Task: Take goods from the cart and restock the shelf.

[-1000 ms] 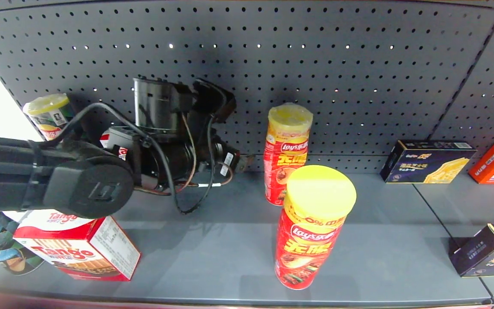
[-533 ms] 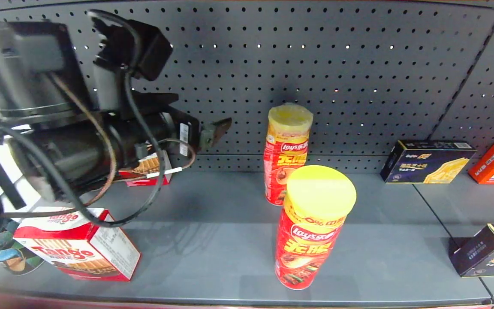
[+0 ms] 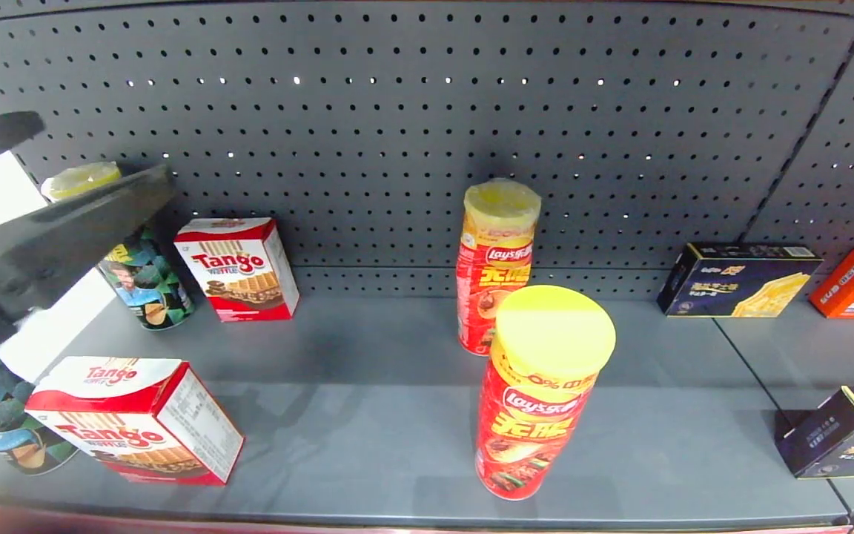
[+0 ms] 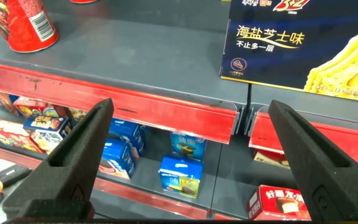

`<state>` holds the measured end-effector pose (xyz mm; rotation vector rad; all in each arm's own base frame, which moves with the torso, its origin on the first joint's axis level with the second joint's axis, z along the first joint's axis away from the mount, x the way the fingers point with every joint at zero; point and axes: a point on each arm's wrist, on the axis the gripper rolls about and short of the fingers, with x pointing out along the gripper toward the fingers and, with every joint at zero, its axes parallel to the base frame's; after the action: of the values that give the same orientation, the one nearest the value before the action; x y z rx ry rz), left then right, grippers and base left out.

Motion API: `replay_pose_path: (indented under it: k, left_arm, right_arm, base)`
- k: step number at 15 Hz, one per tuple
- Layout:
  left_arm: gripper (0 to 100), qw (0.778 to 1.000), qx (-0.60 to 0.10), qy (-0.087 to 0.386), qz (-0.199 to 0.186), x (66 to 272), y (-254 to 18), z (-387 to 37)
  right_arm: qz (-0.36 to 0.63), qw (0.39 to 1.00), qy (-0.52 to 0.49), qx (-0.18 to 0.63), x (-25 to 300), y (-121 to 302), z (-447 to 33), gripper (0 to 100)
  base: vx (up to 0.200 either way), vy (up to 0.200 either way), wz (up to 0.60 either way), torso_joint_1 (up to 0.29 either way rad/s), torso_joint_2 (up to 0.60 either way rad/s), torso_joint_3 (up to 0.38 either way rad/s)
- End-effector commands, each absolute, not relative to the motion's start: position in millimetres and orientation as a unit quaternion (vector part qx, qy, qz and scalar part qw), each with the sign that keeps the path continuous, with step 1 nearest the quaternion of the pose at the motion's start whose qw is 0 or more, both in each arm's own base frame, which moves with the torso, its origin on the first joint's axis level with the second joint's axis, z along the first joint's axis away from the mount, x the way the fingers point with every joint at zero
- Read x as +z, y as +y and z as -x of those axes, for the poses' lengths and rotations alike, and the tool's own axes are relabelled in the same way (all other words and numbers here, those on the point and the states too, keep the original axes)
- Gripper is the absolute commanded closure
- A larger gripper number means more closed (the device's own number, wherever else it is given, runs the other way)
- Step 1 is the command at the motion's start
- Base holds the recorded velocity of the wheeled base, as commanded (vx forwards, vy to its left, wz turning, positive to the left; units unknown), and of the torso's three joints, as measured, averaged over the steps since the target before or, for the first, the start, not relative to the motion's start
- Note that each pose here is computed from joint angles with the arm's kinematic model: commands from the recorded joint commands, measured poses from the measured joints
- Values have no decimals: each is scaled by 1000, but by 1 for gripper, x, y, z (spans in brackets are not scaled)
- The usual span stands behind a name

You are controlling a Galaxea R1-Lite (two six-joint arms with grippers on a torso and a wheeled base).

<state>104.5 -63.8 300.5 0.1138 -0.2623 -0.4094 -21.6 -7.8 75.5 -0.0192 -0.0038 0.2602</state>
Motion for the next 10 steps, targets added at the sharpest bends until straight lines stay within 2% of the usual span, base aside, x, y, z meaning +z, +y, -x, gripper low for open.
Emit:
replay_pose_path:
  k: [1, 3, 5, 6, 7, 8, 9, 10]
  left_arm:
    - [0, 965, -197, -170, -41, 276, -29, -51]
    - [0, 971, -152, -178, -45, 239, -10, -26]
    - [0, 979, -71, -179, -60, 219, -2, -14]
    - [0, 980, -1, -185, -71, 205, 2, -3]
    - [0, 980, 15, -187, -74, 201, 3, 0]
    - [0, 976, 55, -194, -81, 180, 4, 12]
    - [0, 975, 65, -196, -84, 173, 3, 15]
    - [0, 973, 80, -200, -87, 154, 3, 21]
  right_arm:
    - [10, 991, -1, 130, 75, -8, 21, 0]
    - [10, 991, -1, 130, 75, -8, 21, 0]
    - [10, 991, -1, 130, 75, -8, 21, 0]
    - [10, 991, -1, 130, 75, -8, 21, 0]
    - [10, 991, -1, 130, 75, -8, 21, 0]
    - [10, 991, -1, 130, 75, -8, 21, 0]
    - [10, 991, -1, 130, 75, -8, 21, 0]
    - [10, 991, -1, 130, 75, -8, 21, 0]
  base:
    - [0, 0, 0, 0, 0, 0]
    - [0, 0, 0, 0, 0, 0]
    - [0, 0, 0, 0, 0, 0]
    - [0, 0, 0, 0, 0, 0]
    - [0, 0, 0, 0, 0, 0]
    - [0, 0, 0, 0, 0, 0]
    - [0, 0, 0, 0, 0, 0]
    - [0, 0, 0, 0, 0, 0]
